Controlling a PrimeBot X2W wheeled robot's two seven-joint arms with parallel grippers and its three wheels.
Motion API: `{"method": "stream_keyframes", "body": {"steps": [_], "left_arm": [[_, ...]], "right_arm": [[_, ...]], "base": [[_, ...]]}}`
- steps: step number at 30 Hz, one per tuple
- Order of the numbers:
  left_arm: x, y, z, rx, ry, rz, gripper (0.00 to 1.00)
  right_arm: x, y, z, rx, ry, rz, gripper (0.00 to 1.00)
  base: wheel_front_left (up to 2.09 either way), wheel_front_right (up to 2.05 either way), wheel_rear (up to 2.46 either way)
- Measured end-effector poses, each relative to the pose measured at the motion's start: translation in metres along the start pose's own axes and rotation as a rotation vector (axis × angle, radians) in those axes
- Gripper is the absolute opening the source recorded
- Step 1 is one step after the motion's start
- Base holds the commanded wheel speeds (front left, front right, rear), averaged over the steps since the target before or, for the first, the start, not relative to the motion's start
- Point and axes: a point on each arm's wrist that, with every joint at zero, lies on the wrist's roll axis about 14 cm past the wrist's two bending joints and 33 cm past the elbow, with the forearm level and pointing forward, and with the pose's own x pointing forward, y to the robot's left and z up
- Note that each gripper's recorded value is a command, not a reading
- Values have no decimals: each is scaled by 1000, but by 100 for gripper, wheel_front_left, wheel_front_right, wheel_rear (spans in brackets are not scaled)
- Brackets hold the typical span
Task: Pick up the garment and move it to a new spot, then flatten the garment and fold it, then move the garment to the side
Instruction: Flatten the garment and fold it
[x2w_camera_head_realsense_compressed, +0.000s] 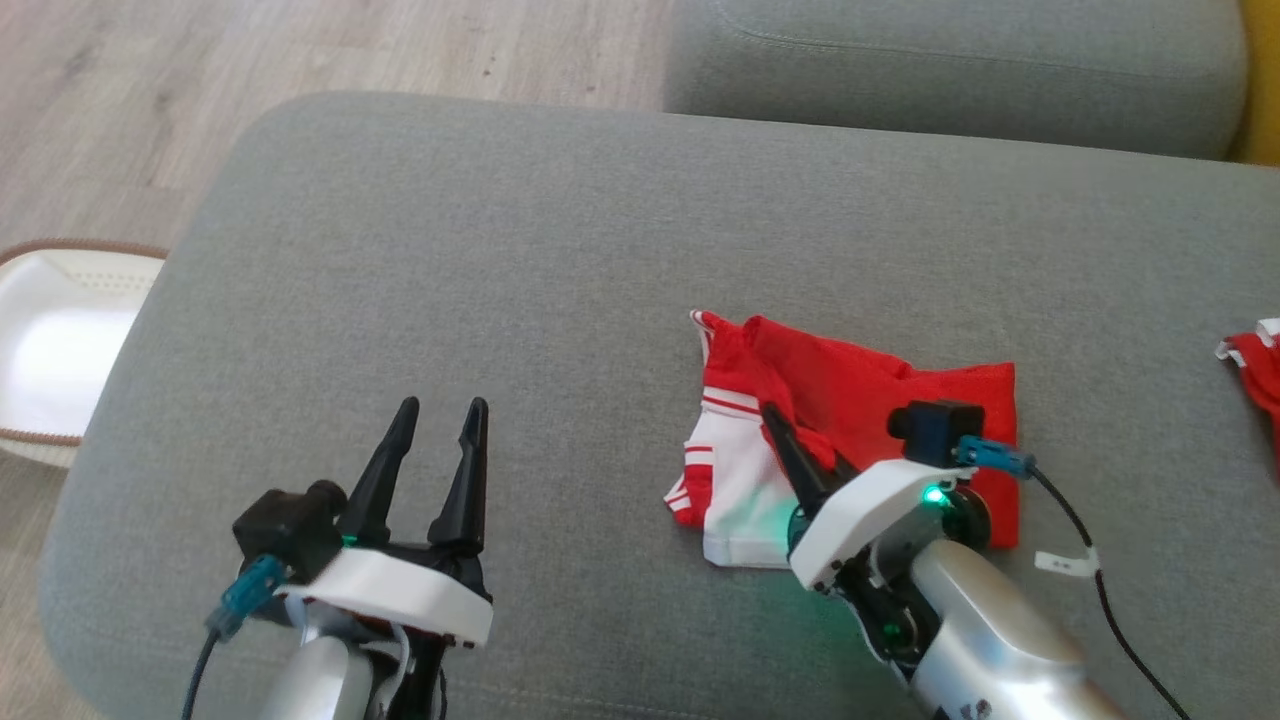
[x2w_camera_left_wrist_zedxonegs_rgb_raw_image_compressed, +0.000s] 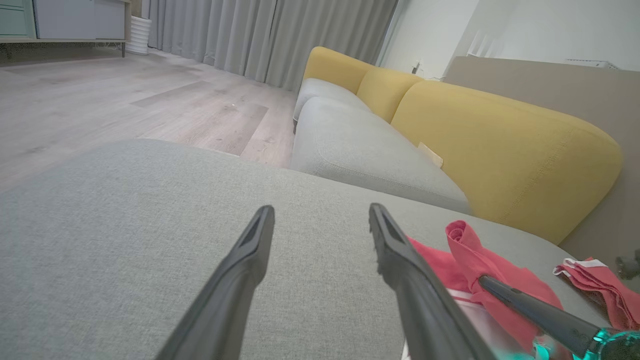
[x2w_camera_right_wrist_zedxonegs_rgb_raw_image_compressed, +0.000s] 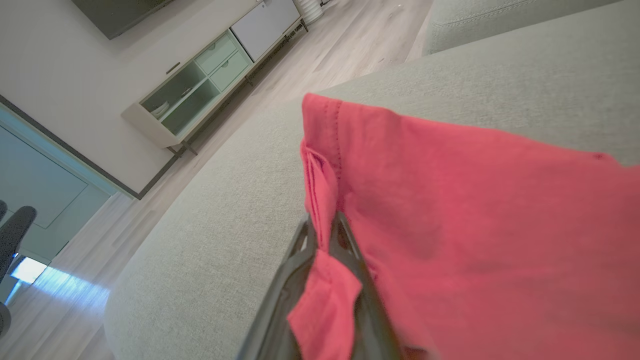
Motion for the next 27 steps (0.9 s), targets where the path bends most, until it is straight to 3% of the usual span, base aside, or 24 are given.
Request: {"method": "stream_keyframes", "body": {"steps": [4,5,6,12,18,27], "left_arm": [[-3,5,-2,1,6,16,100],[-3,5,-2,2,6,17,100],[-4,5,-2,2,6,18,100],[-4,3,-1,1,4,11,100],[2,-8,0,-2,-3,-26,100],[18,-28,11,-16,-39,-84,100]], "right_arm": [[7,10,-6,7,22,33,0],[7,12,-10,4,33,38,71],[7,16,-14,-1,45,49,100],[3,37,-28,22,77,110,100],[7,36,15,-3,-47,107,100],[-8,-33,78,-120,-206,-101,100]], "base": [[0,0,0],[0,0,0],[0,0,0],[0,0,0],[0,0,0],[0,0,0]]}}
